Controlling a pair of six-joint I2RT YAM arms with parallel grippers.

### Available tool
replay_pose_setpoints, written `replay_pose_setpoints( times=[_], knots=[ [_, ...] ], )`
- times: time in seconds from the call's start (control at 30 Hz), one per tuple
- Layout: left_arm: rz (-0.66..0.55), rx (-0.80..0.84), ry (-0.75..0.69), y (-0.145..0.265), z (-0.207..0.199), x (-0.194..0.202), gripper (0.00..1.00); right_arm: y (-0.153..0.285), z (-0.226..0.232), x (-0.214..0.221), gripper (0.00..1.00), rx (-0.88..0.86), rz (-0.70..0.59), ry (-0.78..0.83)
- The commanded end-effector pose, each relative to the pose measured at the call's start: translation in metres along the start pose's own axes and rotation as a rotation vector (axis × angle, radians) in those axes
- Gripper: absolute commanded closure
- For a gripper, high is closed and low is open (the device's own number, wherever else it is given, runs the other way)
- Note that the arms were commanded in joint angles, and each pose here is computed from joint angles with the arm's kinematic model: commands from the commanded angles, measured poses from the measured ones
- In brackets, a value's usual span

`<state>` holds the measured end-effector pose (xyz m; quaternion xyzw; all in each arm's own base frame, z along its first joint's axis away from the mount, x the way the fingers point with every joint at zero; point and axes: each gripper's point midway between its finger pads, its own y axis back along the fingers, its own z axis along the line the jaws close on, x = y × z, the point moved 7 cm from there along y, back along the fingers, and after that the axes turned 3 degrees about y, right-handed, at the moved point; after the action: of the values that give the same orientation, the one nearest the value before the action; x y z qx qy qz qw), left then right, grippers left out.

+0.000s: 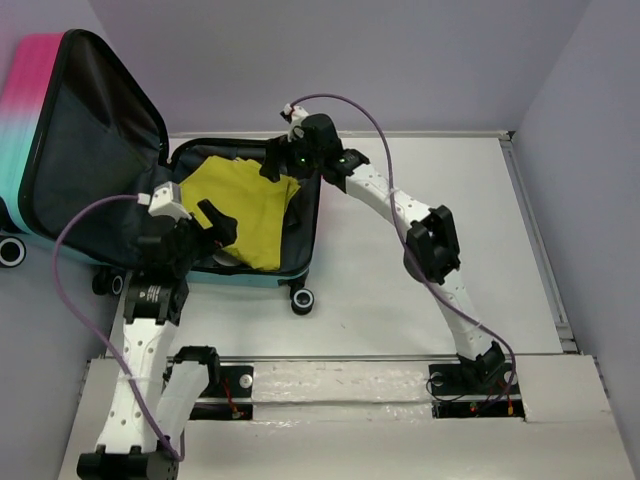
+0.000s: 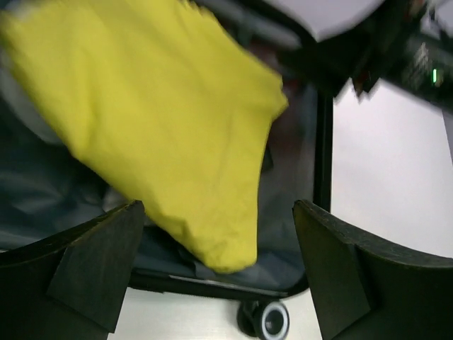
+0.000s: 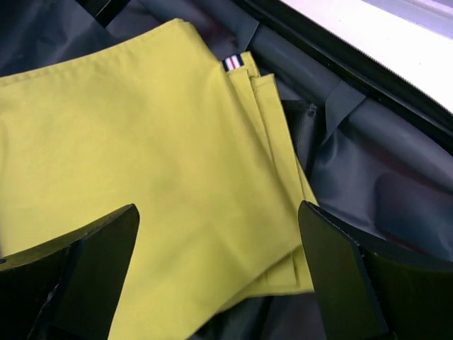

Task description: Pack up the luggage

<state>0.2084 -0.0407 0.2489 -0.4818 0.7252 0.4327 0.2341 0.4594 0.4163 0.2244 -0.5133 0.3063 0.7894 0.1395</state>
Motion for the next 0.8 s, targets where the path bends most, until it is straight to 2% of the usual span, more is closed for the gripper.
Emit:
replay_pose_setpoints(
  times=[0.0,0.03,0.07,0.13,0.2,0.27,0.3,0.37,0.4,0.47,0.5,0.53,0.57,0.6,0.63,0.77],
  knots=[
    [-0.364,-0.210,-0.064,0.062,-0.005,-0.073,0.01,0.088,0.047,-0.098,0.00,-0.081,-0.226,0.087],
    [-0.455,-0.286,-0.058,0.079,-0.001,-0.085,0.01,0.109,0.056,-0.100,0.00,-0.104,-0.223,0.087],
    [-0.494,-0.344,-0.053,0.086,0.005,-0.089,0.01,0.119,0.059,-0.099,0.00,-0.113,-0.220,0.085],
    [-0.517,-0.467,-0.045,0.099,0.017,-0.089,0.01,0.138,0.067,-0.093,0.02,-0.145,-0.221,0.074],
    [-0.573,-0.611,-0.026,0.111,0.031,-0.092,0.01,0.162,0.071,-0.066,0.03,-0.154,-0.192,0.051],
    [-0.616,-0.733,-0.023,0.119,0.043,-0.092,0.01,0.176,0.073,-0.052,0.03,-0.169,-0.215,0.044],
    [-0.668,-0.850,-0.016,0.124,0.053,-0.093,0.01,0.189,0.074,-0.032,0.03,-0.173,-0.192,0.025],
    [-0.724,-0.922,0.000,0.129,0.058,-0.097,0.01,0.200,0.078,-0.019,0.03,-0.207,-0.195,0.013],
    [-0.779,-0.949,0.021,0.132,0.059,-0.102,0.01,0.201,0.076,0.003,0.03,-0.210,-0.156,-0.007],
    [-0.818,-0.992,0.020,0.133,0.061,-0.105,0.01,0.215,0.082,0.007,0.03,-0.252,-0.168,0.001],
    [-0.886,-1.055,0.047,0.138,0.063,-0.112,0.02,0.216,0.080,0.021,0.03,-0.255,-0.141,-0.006],
    [-0.854,-1.180,-0.016,0.137,0.070,-0.110,0.03,0.222,0.081,0.023,0.03,-0.254,-0.150,0.015],
    [-0.841,-1.195,-0.051,0.132,0.071,-0.112,0.05,0.224,0.081,0.026,0.03,-0.251,-0.148,0.021],
    [-0.878,-1.242,-0.034,0.132,0.072,-0.118,0.07,0.226,0.080,0.029,0.03,-0.246,-0.146,0.033],
    [-0.831,-1.309,-0.082,0.129,0.079,-0.118,0.11,0.230,0.079,0.031,0.03,-0.240,-0.149,0.041],
    [-0.789,-1.385,-0.107,0.116,0.089,-0.125,0.19,0.234,0.074,0.034,0.03,-0.208,-0.157,0.048]
  ],
)
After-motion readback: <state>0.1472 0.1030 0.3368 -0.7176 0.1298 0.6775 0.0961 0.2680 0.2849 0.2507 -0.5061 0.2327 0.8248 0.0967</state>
